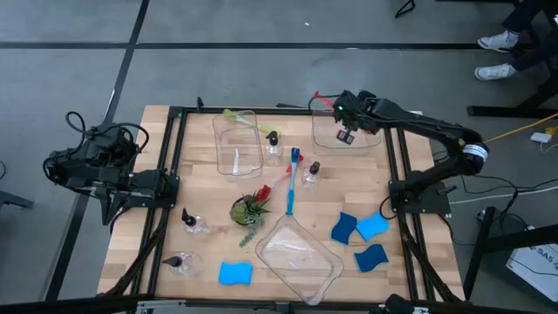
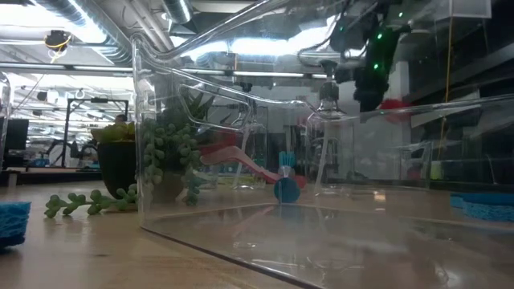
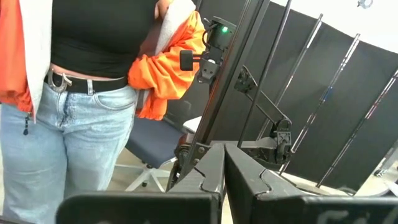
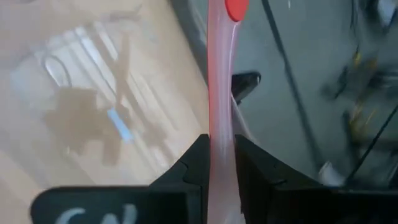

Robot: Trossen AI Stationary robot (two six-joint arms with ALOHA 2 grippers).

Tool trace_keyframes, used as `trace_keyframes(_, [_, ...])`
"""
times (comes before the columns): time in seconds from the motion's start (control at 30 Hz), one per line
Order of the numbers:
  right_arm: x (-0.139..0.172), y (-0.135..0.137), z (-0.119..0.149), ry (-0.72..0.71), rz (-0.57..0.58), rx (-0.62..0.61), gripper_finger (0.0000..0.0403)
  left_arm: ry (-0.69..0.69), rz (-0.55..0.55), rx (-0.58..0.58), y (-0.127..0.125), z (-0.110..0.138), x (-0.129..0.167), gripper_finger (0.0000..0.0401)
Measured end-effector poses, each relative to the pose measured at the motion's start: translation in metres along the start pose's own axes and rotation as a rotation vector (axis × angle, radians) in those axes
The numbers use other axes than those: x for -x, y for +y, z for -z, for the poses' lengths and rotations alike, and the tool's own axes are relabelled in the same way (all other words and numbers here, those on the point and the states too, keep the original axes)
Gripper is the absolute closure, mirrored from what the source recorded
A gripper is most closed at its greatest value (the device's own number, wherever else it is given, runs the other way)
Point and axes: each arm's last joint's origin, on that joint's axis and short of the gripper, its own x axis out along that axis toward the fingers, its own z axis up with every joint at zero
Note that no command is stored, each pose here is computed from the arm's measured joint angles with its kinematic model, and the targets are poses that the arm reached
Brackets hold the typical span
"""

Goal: Pick & Place Kitchen Sink Supplies
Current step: Put the orange dish brush into the top right transparent bin

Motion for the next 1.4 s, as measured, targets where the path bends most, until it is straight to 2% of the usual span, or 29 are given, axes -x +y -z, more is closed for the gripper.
trace_keyframes(0.17, [-0.017,0.005,-0.003,0.048,-0.116,-0.344,0.0338,0.0,0.0,0.0,0.0,0.0,0.0,0.0395])
trace_keyframes(0.33, [-0.026,0.01,-0.01,0.035,-0.137,-0.469,0.0336,0.0,0.0,0.0,0.0,0.0,0.0,0.0395])
trace_keyframes(0.63, [-0.047,0.013,-0.009,0.119,-0.063,-0.446,0.0331,0.0,0.0,0.0,0.0,0.0,0.0,0.0395])
trace_keyframes(0.93, [-0.05,0.009,-0.004,0.161,0.01,-0.395,0.0325,0.0,0.0,0.0,0.0,0.0,0.0,0.0395])
trace_keyframes(1.4, [-0.052,0.01,-0.001,0.198,-0.135,-0.424,0.0324,0.0,0.0,0.0,0.0,0.0,0.0,0.0395])
